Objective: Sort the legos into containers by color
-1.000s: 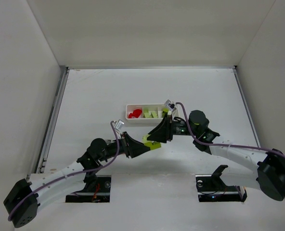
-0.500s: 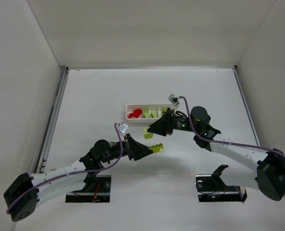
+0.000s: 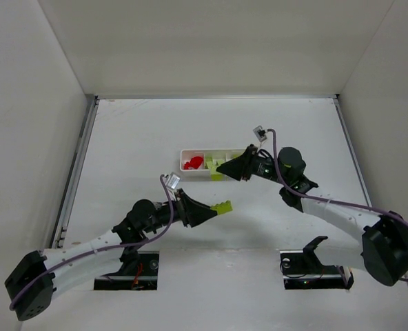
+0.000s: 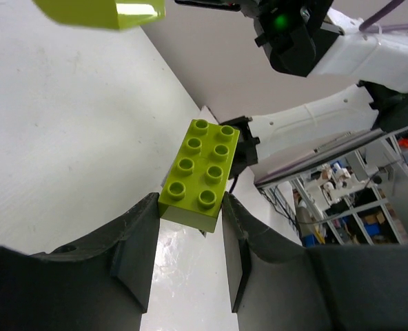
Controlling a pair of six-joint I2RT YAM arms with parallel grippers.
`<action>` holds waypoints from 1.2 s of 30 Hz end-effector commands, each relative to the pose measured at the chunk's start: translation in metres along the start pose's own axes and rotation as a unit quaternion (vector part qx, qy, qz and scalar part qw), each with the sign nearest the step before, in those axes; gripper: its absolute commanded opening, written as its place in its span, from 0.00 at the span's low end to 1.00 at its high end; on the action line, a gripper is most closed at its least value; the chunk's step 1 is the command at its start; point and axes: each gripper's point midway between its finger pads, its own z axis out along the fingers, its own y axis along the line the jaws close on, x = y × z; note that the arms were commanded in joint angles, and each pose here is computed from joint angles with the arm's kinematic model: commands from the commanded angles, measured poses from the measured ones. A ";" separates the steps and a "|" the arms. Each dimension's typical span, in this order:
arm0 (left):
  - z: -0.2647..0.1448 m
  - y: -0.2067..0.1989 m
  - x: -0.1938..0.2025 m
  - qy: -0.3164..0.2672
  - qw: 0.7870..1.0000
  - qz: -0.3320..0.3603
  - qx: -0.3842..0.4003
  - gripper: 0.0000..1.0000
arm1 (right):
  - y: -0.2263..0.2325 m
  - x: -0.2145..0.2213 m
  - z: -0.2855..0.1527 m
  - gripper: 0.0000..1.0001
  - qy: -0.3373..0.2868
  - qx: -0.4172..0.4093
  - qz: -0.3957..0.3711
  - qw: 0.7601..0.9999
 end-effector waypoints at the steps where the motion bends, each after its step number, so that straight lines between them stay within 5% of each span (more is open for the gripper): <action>1: 0.006 -0.007 -0.027 -0.045 0.999 0.021 0.000 0.24 | -0.005 -0.042 -0.008 0.36 -0.081 0.022 -0.021 0.996; 10: 0.063 0.033 -0.052 -0.041 0.991 0.061 -0.116 0.24 | -0.037 -0.088 -0.068 0.36 -0.204 0.134 -0.029 0.969; 23: 0.154 0.129 -0.080 -0.033 0.959 0.122 -0.255 0.22 | -0.052 -0.085 -0.147 0.36 -0.307 0.226 -0.030 0.924; 33: 0.186 0.171 -0.100 -0.045 0.945 0.131 -0.298 0.23 | -0.062 -0.068 -0.152 0.37 -0.302 0.239 -0.018 0.923; 36: 0.188 0.176 -0.099 -0.041 0.943 0.130 -0.304 0.35 | -0.063 -0.065 -0.152 0.37 -0.300 0.239 -0.016 0.923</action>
